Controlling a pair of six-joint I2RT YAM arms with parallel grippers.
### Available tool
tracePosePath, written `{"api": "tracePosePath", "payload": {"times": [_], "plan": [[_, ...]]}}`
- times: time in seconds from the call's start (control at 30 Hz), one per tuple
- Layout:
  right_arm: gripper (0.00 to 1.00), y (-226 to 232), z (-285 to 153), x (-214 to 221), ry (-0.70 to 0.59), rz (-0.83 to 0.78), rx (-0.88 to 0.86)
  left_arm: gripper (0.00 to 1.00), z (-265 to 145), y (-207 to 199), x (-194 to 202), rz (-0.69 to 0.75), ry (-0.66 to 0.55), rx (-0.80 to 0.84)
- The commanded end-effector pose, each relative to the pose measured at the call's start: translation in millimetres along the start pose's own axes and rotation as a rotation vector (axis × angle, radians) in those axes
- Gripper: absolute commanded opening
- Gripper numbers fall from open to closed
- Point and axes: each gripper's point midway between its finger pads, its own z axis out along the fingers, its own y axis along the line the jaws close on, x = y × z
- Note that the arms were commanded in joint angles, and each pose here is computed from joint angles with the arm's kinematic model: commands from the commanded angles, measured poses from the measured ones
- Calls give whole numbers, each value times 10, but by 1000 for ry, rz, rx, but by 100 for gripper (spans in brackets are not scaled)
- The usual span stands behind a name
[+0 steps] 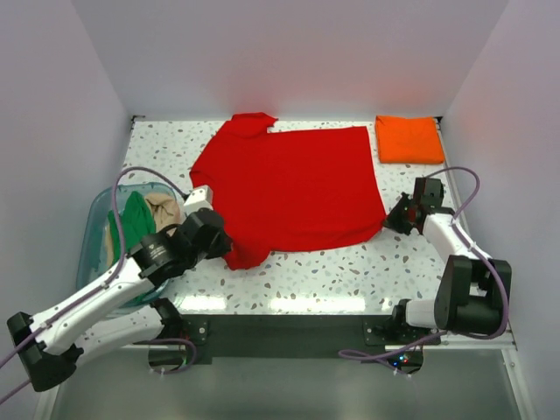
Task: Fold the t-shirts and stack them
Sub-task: Fold the tshirt
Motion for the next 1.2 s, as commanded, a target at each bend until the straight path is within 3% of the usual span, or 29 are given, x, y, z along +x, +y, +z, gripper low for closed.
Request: {"api": "tracePosePath", "payload": {"times": [0.0,0.23,0.7,1.17], "plan": [[6,201,-15,-168,1,-8,-58,0,138,-185,-400,-4,-71,56],[0,356,181,-376,33,0,-75,0,611,-205,-693,-17,-68,0],[0,583,512,-625,50,73,-124,0,1281,64,-1426,-116,-75,-89],[0,856,651,-929,26,121,-202,0,1558,248,-1858,-163,-92,-146]]}}
